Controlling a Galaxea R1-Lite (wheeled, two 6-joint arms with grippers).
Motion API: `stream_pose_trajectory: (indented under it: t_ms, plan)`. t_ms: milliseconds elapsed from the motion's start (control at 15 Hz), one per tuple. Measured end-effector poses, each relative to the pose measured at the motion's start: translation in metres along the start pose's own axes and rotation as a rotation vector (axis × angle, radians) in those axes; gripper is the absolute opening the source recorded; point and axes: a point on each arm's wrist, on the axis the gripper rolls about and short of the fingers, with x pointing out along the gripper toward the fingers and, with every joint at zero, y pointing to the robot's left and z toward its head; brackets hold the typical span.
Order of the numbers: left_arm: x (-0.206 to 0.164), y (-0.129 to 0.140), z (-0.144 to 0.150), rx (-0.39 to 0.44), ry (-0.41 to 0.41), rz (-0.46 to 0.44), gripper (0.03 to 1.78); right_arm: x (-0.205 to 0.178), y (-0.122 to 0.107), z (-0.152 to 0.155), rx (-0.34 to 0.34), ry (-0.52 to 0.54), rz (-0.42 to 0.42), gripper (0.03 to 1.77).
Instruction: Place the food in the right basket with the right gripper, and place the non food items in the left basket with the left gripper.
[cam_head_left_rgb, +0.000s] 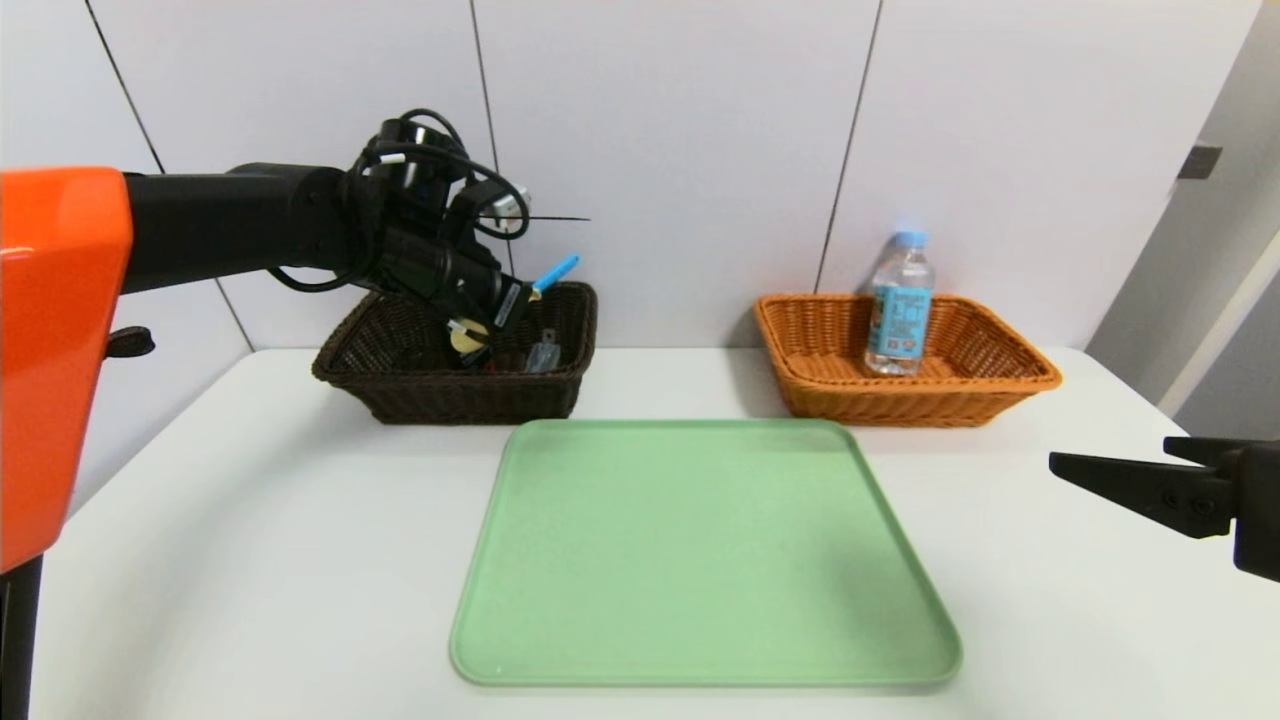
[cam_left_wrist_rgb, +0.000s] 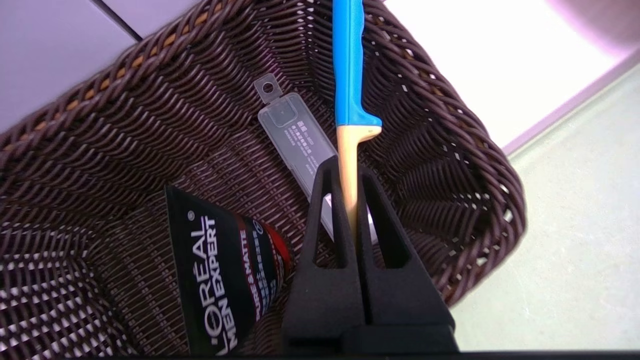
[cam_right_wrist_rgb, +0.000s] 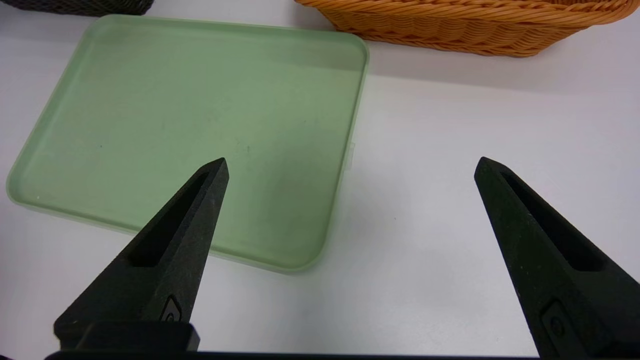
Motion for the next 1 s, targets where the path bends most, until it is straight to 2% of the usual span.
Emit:
stream_pose_trajectory:
  t_ms: [333,400,600,733,1000]
  plan:
    - [0.015,0.001,-0.006,-0.031,0.021,-0.006,0.06,0.0,0.0,0.0,0.0,-0.001,-0.001,1.7]
    - [0.017,0.002,-0.006,-0.035,0.011,-0.003,0.14,0.0,0.0,0.001,0.0,-0.002,0.0,1.7]
    - [0.02,0.003,-0.004,-0.033,-0.017,0.005,0.63,0.0,0.0,0.0,0.0,-0.002,-0.001,1.7]
    - [0.021,0.004,-0.004,-0.035,-0.018,0.007,0.88,-0.001,0.0,0.0,0.0,-0.001,0.0,1.7]
    - [0.009,0.003,0.003,-0.031,-0.045,0.013,1.21,-0.002,0.0,0.0,0.0,-0.004,-0.001,1.7]
